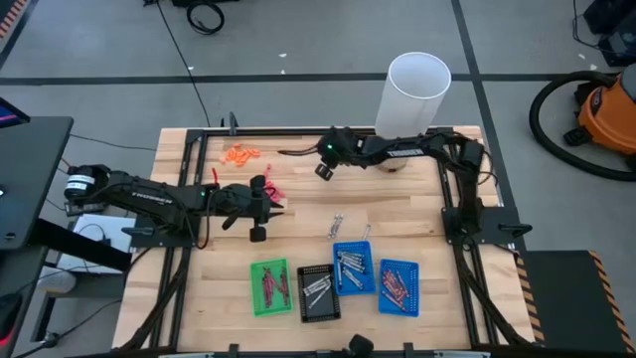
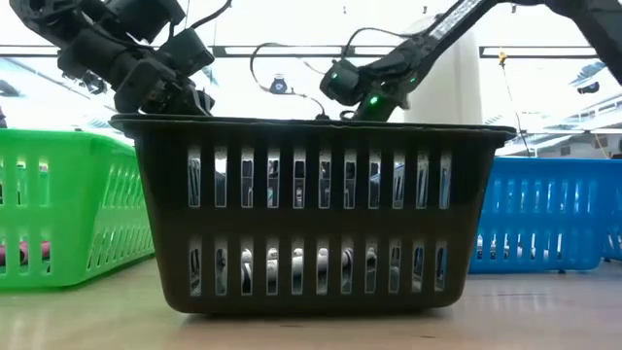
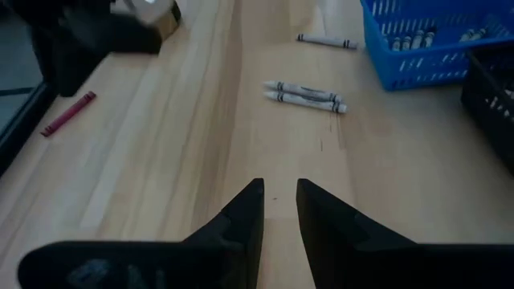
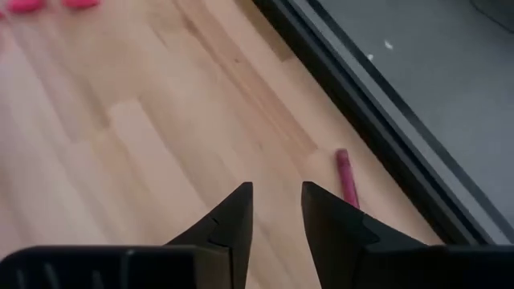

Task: Sort crayons
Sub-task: Put the red crayon into the green bin

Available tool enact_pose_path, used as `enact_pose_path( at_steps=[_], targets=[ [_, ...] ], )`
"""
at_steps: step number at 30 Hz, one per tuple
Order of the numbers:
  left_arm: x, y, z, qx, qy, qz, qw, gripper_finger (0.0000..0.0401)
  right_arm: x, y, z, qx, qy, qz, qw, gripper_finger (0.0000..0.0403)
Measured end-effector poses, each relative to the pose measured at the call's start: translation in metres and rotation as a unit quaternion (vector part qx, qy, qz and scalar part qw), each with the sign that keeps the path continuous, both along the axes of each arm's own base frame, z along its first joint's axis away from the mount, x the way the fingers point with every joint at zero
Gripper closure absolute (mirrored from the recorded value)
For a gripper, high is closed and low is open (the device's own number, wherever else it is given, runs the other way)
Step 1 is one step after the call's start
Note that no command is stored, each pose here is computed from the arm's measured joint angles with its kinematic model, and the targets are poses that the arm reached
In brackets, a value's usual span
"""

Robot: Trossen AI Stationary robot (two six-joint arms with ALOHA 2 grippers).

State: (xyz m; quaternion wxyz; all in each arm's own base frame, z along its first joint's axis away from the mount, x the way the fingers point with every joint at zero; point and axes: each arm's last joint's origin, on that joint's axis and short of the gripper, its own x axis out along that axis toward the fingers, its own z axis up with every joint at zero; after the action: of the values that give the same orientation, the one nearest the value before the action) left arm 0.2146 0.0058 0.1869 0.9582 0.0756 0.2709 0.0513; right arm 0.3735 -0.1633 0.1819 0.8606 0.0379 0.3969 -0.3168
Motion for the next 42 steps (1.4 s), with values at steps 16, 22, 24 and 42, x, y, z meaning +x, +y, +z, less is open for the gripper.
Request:
enact_pose_path(
  at_steps=[16, 22, 24, 42],
  targets=[
    [0.000, 0.000, 0.001, 0.006, -0.003, -0.006, 1.000, 0.0315, 0.020, -0.073, -0.004, 0.149, 0.116, -0.037, 0.981, 0.0298],
    [0.000, 0.000, 0.001, 0.008, -0.002, -0.007, 1.000, 0.0315, 0.016, -0.087, -0.016, 0.172, 0.130, -0.045, 0.976, 0.0298],
    [0.000, 0.000, 0.001, 0.008, -0.002, -0.007, 1.000, 0.0315, 0.016, -0.088, -0.013, 0.166, 0.127, -0.047, 0.977, 0.0298],
    [0.000, -0.001, 0.001, 0.008, -0.002, -0.007, 1.000, 0.0314, 0.008, -0.099, -0.022, 0.177, 0.136, -0.075, 0.972, 0.0194]
  ],
)
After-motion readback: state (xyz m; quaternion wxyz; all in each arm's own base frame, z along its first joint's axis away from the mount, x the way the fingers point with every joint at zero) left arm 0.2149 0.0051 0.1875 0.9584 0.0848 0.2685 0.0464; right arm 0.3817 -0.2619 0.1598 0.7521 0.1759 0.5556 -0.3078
